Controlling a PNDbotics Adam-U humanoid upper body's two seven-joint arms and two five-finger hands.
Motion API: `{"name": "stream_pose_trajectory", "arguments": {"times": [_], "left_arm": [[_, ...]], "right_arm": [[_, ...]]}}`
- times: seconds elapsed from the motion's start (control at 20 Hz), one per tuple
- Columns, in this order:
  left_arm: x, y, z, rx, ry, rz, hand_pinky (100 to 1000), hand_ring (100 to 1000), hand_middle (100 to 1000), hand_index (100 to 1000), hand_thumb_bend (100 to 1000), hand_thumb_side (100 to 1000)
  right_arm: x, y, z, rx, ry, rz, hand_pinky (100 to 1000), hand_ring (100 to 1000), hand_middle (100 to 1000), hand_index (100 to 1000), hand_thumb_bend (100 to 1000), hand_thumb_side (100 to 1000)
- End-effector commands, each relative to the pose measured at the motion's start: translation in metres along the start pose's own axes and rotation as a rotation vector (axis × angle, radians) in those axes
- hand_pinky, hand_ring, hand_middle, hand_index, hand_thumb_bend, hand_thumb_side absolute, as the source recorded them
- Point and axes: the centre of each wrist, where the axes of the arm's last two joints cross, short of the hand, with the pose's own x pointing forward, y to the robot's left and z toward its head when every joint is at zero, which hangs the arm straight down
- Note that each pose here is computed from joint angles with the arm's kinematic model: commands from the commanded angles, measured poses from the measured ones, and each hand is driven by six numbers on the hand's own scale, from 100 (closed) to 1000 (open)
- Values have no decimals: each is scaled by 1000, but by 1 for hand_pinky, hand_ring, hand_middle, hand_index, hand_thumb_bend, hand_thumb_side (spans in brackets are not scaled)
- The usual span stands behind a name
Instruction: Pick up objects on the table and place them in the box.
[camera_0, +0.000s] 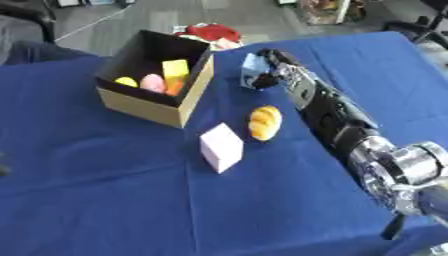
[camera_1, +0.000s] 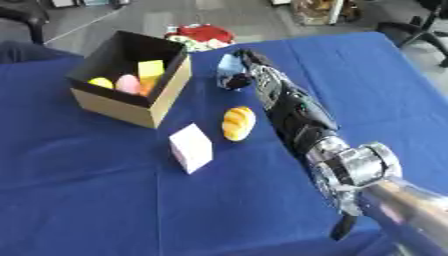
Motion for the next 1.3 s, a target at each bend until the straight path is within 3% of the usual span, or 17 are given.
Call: {"name": "stream_pose_trajectory", "arguments": {"times": [0.05, 0.35, 0.55, 0.7, 0.95, 1.15, 1.2, 1.3], "left_arm": [[5, 2, -1, 1, -17, -14, 696, 600, 613, 796, 461, 561], [5, 0, -2, 2, -22, -7, 696, 600, 613, 796, 460, 559], [6, -1, -3, -3, -26, -1, 695, 600, 613, 796, 459, 559], [6, -3, -4, -8, -29, 3, 696, 600, 613, 796, 437, 566], [6, -4, -5, -12, -31, 10, 699, 600, 613, 796, 409, 576], [7, -6, -6, -18, -32, 16, 700, 600, 614, 796, 405, 578], [7, -6, -6, -19, -32, 17, 701, 600, 614, 797, 404, 580], [6, -6, -5, -19, -28, 16, 702, 600, 613, 796, 399, 580]], "right_arm": [[8, -21, -2, -128, -14, 14, 954, 703, 437, 631, 100, 100], [74, -52, 2, -314, -281, -63, 948, 659, 394, 591, 100, 100], [124, -56, 11, -288, -464, -89, 953, 669, 407, 607, 100, 100], [150, -45, 15, -213, -547, -64, 958, 681, 426, 626, 100, 100], [163, -15, 17, -44, -566, 17, 972, 726, 473, 680, 122, 100], [166, 8, 18, 76, -578, 96, 1000, 791, 606, 843, 325, 255], [166, 10, 19, 83, -582, 117, 1000, 820, 705, 901, 389, 291], [166, 12, 20, 85, -596, 147, 1000, 844, 775, 941, 436, 322]]}}
